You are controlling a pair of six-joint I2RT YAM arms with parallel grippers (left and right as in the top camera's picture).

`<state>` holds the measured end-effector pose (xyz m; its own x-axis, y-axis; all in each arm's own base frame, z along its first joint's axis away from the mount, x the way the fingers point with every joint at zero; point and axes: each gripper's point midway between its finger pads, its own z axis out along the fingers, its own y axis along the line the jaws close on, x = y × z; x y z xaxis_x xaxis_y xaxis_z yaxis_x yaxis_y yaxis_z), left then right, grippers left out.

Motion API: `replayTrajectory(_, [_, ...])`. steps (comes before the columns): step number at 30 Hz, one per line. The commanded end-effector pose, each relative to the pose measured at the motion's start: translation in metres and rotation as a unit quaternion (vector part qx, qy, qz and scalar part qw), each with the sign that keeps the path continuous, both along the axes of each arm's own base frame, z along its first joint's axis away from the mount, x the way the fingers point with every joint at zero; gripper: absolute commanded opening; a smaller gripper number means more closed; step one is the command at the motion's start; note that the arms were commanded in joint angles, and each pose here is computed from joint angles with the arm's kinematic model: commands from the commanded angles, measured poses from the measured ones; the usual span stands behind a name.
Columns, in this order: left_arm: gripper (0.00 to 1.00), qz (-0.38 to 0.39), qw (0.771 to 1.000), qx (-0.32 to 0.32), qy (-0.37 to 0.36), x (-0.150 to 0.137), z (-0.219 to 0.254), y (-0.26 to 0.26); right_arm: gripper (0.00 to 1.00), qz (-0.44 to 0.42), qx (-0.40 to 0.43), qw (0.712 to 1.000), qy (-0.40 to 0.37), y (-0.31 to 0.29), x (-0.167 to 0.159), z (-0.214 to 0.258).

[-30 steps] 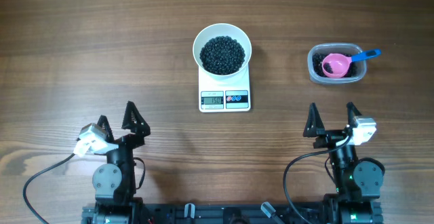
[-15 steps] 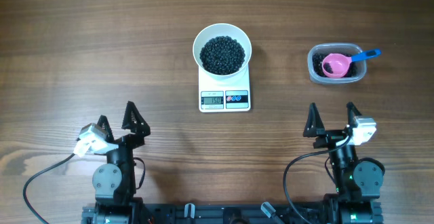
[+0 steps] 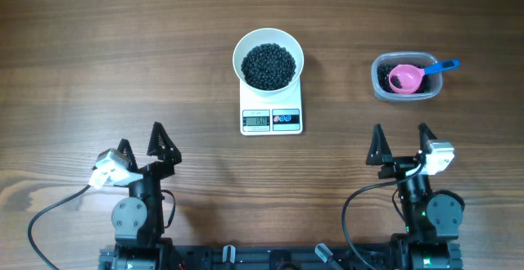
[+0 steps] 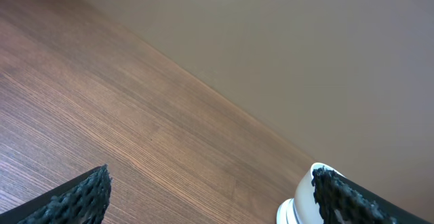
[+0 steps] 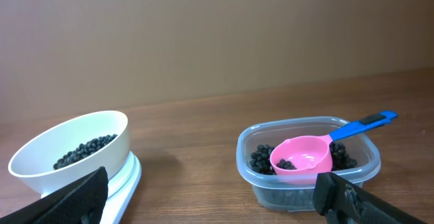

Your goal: Scoop item into bowl and weigh 150g on scale

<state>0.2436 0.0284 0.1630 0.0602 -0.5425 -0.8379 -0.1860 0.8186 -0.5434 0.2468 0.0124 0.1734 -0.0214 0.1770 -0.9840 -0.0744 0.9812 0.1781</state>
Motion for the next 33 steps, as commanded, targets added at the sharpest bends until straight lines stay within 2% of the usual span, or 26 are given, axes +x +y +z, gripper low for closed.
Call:
replayTrajectory(1, [1.0, 0.012, 1.0, 0.013, 0.0, -0.0012, 0.0001, 0.0048, 1.0, -0.004, 0.004, 1.0, -0.006, -0.0011, -0.0005, 0.0025])
replayTrajectory(33, [1.0, 0.013, 1.0, 0.021, 0.004, -0.0011, -0.0007, 0.0053, 1.0, -0.004, 0.004, 1.0, -0.006, -0.0011, -0.0005, 0.0025])
